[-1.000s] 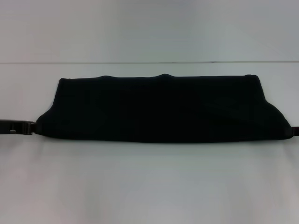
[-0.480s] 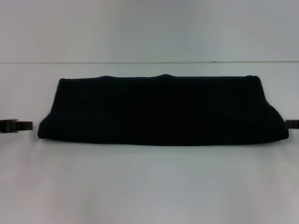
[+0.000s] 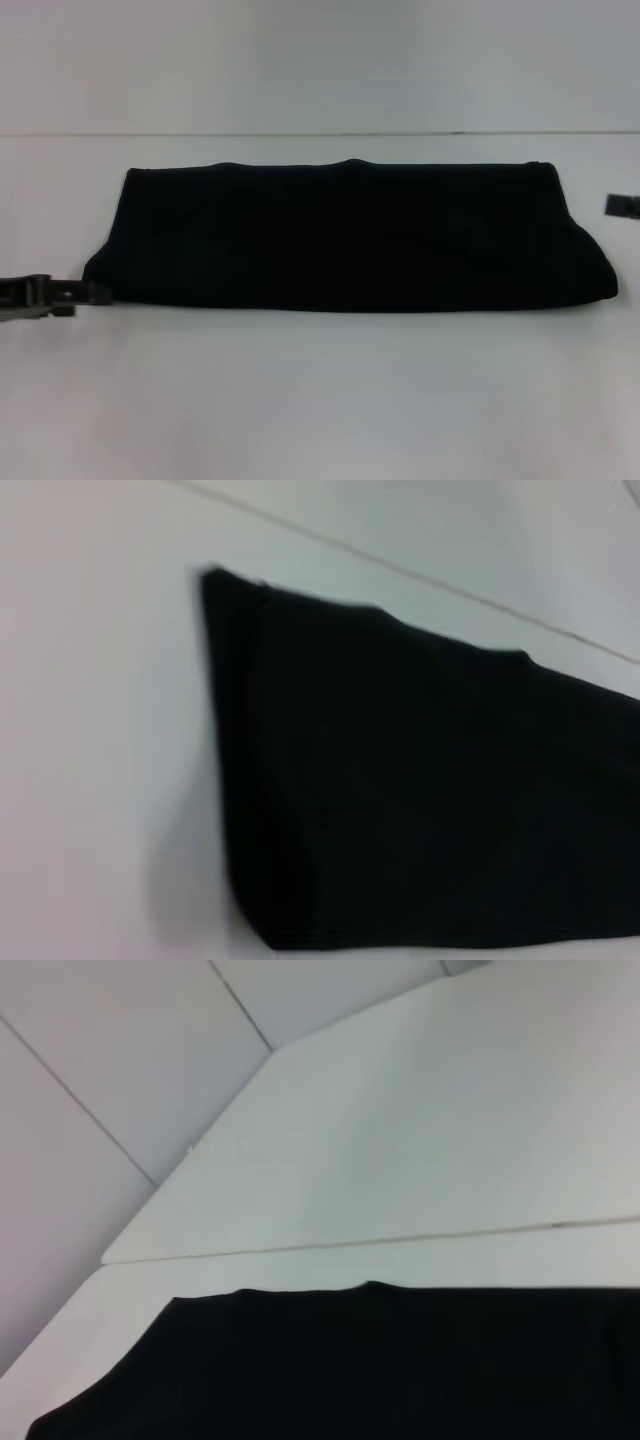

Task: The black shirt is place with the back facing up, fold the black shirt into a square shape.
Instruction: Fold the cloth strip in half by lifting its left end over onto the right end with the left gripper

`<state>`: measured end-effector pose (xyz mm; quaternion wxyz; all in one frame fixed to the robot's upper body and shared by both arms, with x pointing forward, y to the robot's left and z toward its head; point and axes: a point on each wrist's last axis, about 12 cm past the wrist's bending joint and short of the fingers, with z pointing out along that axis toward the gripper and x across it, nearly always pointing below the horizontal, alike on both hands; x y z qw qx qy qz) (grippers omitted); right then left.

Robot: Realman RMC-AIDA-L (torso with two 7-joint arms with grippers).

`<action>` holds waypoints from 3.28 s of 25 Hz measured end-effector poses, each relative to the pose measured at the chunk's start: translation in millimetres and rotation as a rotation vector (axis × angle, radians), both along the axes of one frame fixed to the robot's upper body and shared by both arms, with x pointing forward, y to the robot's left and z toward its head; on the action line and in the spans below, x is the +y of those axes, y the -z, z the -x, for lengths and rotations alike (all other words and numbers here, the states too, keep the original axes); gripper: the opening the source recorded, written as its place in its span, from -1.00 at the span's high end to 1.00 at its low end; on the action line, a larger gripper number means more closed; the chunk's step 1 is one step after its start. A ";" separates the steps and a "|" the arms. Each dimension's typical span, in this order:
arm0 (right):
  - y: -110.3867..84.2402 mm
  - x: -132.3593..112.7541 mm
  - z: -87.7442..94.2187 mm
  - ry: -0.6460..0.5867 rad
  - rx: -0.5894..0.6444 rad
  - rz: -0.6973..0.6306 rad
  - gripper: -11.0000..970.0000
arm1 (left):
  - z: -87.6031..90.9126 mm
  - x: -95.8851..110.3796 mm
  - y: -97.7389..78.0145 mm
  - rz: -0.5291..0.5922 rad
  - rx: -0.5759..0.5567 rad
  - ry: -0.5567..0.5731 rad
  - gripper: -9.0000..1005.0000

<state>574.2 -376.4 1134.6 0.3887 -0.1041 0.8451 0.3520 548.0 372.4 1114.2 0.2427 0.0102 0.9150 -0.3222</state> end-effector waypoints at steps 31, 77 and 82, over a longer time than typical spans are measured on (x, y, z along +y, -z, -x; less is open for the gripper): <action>-19.3 55.6 -42.7 -0.199 -0.090 0.103 -0.93 | -25.7 -21.6 31.4 0.264 0.336 -0.411 -0.76; -23.9 54.4 -44.8 -0.182 -0.120 0.085 -0.91 | -39.9 -20.0 43.0 0.136 0.152 -0.414 -0.17; -24.2 54.7 -45.1 -0.183 -0.121 0.085 -0.91 | -37.4 -20.6 45.9 0.130 0.155 -0.406 0.30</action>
